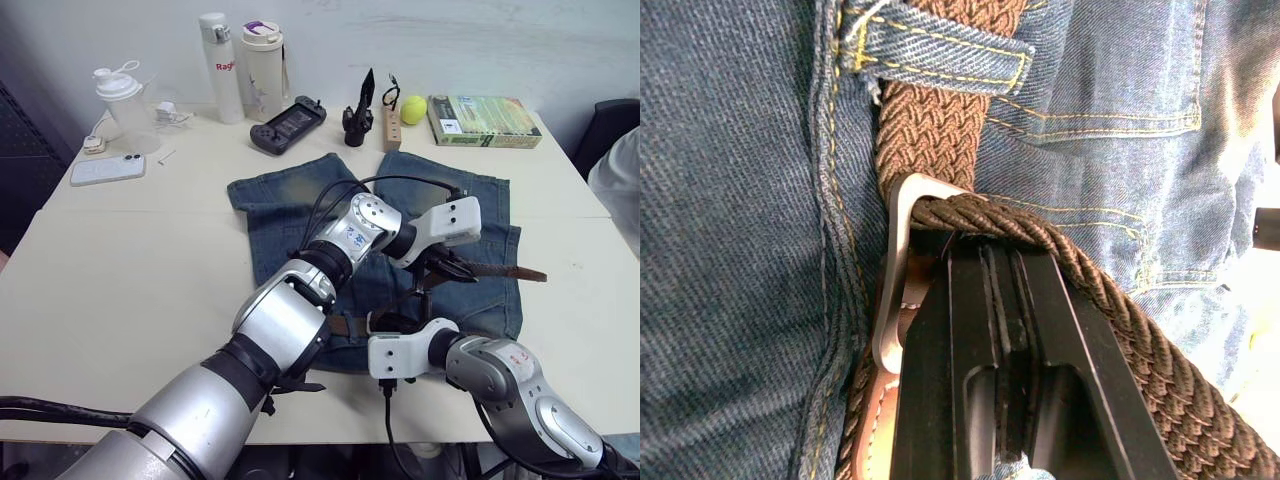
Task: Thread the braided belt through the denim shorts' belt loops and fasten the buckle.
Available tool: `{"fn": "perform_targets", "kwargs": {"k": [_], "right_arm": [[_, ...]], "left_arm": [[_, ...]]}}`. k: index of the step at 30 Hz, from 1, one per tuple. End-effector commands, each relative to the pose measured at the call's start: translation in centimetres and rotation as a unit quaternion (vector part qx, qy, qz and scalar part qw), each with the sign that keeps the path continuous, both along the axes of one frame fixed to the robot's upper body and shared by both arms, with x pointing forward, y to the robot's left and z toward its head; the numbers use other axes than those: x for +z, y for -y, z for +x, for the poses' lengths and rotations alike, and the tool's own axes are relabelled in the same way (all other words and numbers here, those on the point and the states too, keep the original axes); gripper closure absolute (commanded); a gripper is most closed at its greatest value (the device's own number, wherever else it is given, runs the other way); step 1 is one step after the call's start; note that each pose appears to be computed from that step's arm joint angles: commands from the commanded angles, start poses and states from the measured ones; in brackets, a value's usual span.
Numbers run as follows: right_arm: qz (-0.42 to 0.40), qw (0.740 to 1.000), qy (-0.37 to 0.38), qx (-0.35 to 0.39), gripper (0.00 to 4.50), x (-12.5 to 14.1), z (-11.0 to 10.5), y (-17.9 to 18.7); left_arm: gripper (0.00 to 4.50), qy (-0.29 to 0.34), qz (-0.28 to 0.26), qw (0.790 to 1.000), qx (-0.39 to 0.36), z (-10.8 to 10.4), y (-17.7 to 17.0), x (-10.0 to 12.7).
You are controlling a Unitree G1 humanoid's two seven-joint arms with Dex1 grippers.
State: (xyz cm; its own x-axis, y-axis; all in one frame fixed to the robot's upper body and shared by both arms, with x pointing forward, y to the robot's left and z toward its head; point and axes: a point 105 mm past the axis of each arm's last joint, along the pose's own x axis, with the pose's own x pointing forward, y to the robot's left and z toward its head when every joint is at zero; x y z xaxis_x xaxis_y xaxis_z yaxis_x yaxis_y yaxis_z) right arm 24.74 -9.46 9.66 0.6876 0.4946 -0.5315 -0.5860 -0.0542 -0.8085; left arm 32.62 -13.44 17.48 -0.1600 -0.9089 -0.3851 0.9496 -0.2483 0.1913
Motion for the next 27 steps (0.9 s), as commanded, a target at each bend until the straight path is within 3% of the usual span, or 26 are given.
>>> {"fn": "perform_targets", "kwargs": {"k": [1, 7, 9, 13, 20, 27], "right_arm": [[-0.025, 0.98, -0.193, 0.05, 4.44, -7.3, -4.4, -1.3], [-0.008, 0.981, -0.191, 0.016, 4.44, -7.2, -3.7, -0.6], [0.006, 0.982, -0.187, -0.009, 4.44, -7.0, -3.1, -0.2], [0.042, 0.982, -0.173, -0.054, 4.44, -5.8, -1.8, 0.6], [0.192, 0.964, -0.14, -0.122, 4.44, -1.0, 0.6, 0.8], [0.354, 0.914, -0.145, -0.135, 4.44, 4.2, 0.7, 0.1]], "left_arm": [[4.5, 0.053, -0.133, 0.987, -0.068, -2.5, 2.8, 6.9], [4.5, 0.051, -0.152, 0.986, -0.036, 0.4, -2.1, 7.1], [4.5, 0.064, -0.154, 0.986, -0.002, 1.7, -4.8, 6.4], [4.5, 0.094, -0.149, 0.983, 0.054, 2.5, -10.6, 4.6], [4.5, 0.18, -0.114, 0.96, 0.18, 1.8, -18.1, 1.4], [4.5, 0.17, -0.122, 0.954, 0.217, -0.4, -19.3, 0.6]]}}
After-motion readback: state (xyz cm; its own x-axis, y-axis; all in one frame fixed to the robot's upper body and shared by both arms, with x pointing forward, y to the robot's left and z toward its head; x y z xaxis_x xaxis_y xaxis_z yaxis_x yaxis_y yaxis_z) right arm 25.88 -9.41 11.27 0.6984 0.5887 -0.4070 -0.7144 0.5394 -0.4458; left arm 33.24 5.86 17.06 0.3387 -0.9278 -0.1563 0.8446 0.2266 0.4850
